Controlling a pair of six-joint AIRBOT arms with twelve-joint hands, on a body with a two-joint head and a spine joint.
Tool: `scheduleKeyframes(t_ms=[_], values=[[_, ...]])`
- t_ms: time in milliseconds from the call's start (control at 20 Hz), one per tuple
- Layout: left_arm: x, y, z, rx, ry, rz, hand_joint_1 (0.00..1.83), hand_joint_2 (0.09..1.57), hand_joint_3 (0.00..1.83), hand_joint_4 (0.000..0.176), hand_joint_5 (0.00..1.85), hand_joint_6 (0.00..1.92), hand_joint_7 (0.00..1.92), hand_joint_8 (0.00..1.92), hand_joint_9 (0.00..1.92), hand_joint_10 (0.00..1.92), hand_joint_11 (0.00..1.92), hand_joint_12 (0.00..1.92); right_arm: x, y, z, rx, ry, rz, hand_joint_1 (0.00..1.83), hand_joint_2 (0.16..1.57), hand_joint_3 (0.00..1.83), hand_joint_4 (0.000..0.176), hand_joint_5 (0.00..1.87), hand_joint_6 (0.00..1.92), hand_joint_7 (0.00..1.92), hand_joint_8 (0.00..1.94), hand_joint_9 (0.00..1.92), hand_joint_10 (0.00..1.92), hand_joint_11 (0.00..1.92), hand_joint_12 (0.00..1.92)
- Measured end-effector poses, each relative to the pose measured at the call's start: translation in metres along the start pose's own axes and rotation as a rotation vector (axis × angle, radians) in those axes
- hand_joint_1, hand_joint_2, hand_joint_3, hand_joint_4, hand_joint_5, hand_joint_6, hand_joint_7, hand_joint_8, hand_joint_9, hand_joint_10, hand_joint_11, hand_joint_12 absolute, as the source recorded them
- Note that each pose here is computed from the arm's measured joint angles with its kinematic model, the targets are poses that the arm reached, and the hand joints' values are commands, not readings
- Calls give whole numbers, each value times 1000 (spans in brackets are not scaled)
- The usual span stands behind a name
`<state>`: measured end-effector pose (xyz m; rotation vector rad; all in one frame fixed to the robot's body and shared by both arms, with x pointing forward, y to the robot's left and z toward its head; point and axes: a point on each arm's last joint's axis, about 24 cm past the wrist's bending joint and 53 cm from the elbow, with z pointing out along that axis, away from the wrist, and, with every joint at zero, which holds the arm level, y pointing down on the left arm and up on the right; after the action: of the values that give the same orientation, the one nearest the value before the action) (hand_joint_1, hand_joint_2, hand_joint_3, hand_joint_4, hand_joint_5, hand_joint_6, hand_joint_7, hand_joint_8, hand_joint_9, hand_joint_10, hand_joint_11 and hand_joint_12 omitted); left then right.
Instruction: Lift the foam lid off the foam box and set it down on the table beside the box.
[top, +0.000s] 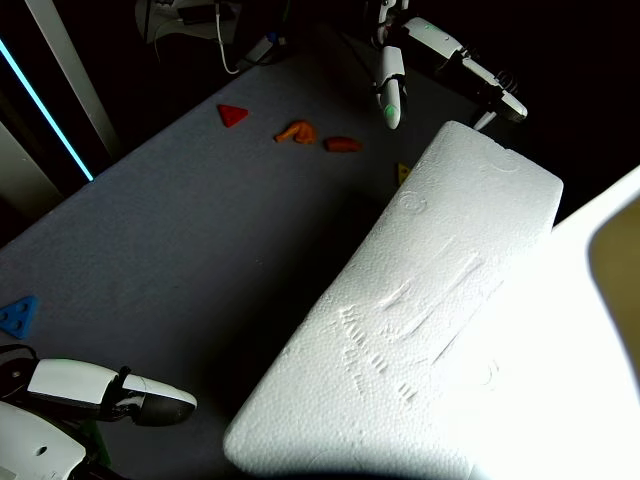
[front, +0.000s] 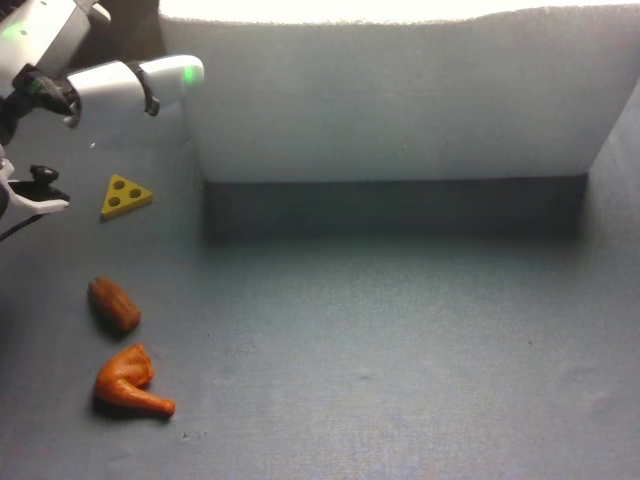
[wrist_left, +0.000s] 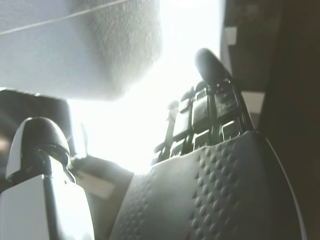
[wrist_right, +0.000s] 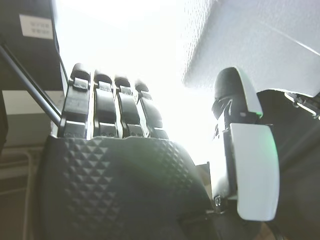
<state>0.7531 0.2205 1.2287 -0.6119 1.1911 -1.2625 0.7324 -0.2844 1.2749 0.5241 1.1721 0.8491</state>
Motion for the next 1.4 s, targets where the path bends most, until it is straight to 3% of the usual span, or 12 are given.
scheduleKeyframes(t_ms=[100, 250, 300, 350, 500, 650, 800, 950, 1000, 1100, 1250, 1400], values=[[2, 4, 1, -12, 2, -8, 523, 1029, 0, 14, 0, 0, 0, 0, 0, 0, 0, 913, 2, -3, 4, 11, 5, 9, 569, 1164, 0, 0, 0, 0, 0, 0, 0, 0, 0, 1356], [4, 13, 4, -39, 4, -18, 565, 1040, 1, 0, 0, 0, 0, 0, 0, 0, 0, 584, 8, -6, 7, 25, 20, 14, 561, 1118, 0, 0, 0, 0, 0, 0, 0, 0, 0, 712], [5, 14, 4, -41, 4, -19, 565, 1040, 1, 0, 0, 0, 0, 0, 0, 0, 0, 584, 9, -7, 7, 26, 22, 15, 561, 1118, 0, 0, 0, 0, 0, 0, 0, 0, 0, 712], [9, 16, 5, -49, 13, -24, 562, 1054, 0, 0, 0, 0, 0, 0, 0, 0, 0, 314, 10, -6, 9, 30, 26, 24, 549, 1123, 1, 0, 0, 0, 0, 0, 0, 0, 0, 301], [15, 20, 6, -59, 24, -30, 565, 1060, 0, 0, 0, 0, 0, 0, 0, 0, 0, 138, 13, -5, 11, 24, 26, 30, 528, 1114, 0, 0, 0, 0, 0, 0, 0, 0, 0, 1], [13, 22, 9, -64, 18, -41, 600, 1059, 0, 0, 0, 0, 0, 0, 0, 0, 0, 118, 15, -6, 13, 28, 27, 47, 521, 1105, 0, 0, 0, 0, 0, 0, 0, 0, 0, 0], [15, 24, 10, -69, 20, -50, 562, 1052, 0, 0, 0, 0, 0, 0, 0, 0, 0, 477, 13, -7, 14, 29, 26, 55, 510, 1084, 0, 0, 0, 0, 0, 0, 0, 0, 23, 11], [17, 28, 13, -76, 22, -66, 515, 1028, 0, 0, 0, 0, 0, 0, 0, 0, 0, 530, 14, -5, 16, 26, 20, 76, 509, 1080, 0, 0, 0, 0, 0, 0, 0, 0, 26, 12], [17, 29, 13, -78, 22, -68, 517, 1017, 0, 0, 0, 0, 0, 0, 0, 0, 0, 559, 15, -5, 17, 25, 21, 80, 505, 1047, 31, 0, 0, 0, 0, 0, 0, 0, 4, 342], [18, 30, 14, -82, 23, -69, 482, 1013, 0, 0, 1, 0, 0, 0, 0, 0, 0, 611, 16, -7, 19, 27, 19, 98, 493, 1060, 12, 0, 0, 0, 0, 0, 0, 0, 0, 520], [20, 33, 14, -87, 24, -74, 474, 1012, 0, 0, 1, 0, 0, 0, 0, 0, 0, 623, 18, -7, 20, 26, 22, 115, 490, 1065, 3, 0, 0, 0, 0, 0, 0, 0, 0, 619], [23, 33, 15, -89, 30, -79, 462, 1012, 1, 0, 57, 4, 0, 0, 0, 0, 0, 344, 20, -8, 21, 24, 20, 132, 549, 1107, 2, 0, 0, 0, 0, 0, 14, 5, 0, 490]])
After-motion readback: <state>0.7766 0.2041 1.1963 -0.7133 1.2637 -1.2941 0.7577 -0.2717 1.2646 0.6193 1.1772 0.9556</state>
